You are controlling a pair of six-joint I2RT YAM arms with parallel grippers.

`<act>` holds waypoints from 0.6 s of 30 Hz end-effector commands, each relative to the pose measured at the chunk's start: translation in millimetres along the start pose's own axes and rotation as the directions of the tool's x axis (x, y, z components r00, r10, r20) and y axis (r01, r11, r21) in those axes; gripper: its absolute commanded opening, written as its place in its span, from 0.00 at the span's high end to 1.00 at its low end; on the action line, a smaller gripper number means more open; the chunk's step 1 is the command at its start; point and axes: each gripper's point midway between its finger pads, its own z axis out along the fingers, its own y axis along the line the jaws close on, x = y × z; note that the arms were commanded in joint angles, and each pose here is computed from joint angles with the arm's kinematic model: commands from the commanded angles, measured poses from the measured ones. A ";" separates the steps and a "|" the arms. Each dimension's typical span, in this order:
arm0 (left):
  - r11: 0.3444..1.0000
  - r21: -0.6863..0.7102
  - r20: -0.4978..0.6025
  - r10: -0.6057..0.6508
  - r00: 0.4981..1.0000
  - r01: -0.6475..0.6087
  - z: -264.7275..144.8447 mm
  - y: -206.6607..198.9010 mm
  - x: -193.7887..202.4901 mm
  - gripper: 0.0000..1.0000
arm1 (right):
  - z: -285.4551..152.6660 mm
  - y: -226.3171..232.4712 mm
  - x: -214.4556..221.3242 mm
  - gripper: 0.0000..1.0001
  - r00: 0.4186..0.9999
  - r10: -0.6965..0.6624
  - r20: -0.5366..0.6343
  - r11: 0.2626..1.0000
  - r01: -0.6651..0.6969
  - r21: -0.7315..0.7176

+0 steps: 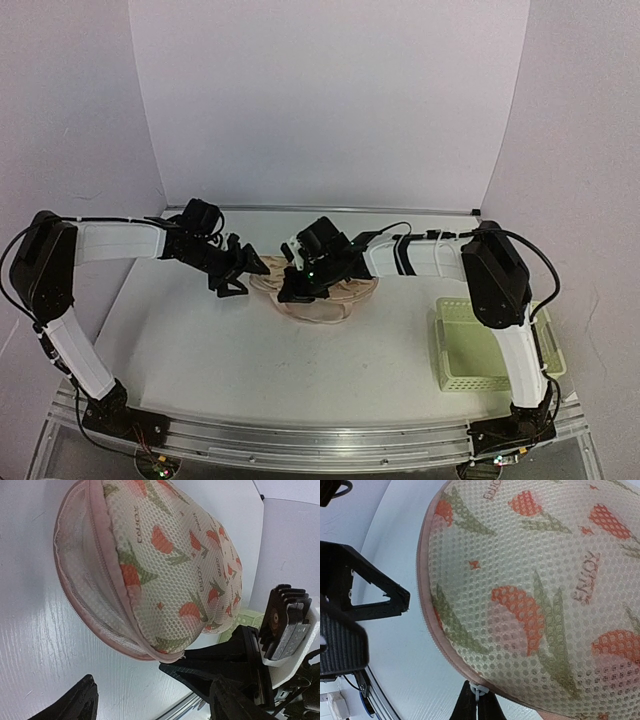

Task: Unzip the laundry bag and remove the bra
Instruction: Adjust the laundry bag at the center of the board, then hold the laundry bag at the center of the board.

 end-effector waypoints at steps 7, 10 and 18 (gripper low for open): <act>0.982 0.134 0.009 -0.132 0.991 0.129 23.0 -6.7 -10.3 0.22 | -19.4 19.2 -14.7 1.00 0.998 -0.039 0.055 0.999 0.041 -0.032; 0.978 0.134 0.002 -0.159 0.987 0.157 31.2 -1.6 -12.4 0.22 | -21.6 19.3 -13.7 1.00 0.998 -0.042 0.055 0.999 0.044 -0.031; 0.973 0.140 -0.004 -0.184 0.983 0.183 45.1 3.6 -17.6 0.27 | -27.1 21.3 -13.9 1.00 0.997 -0.045 0.063 0.998 0.047 -0.033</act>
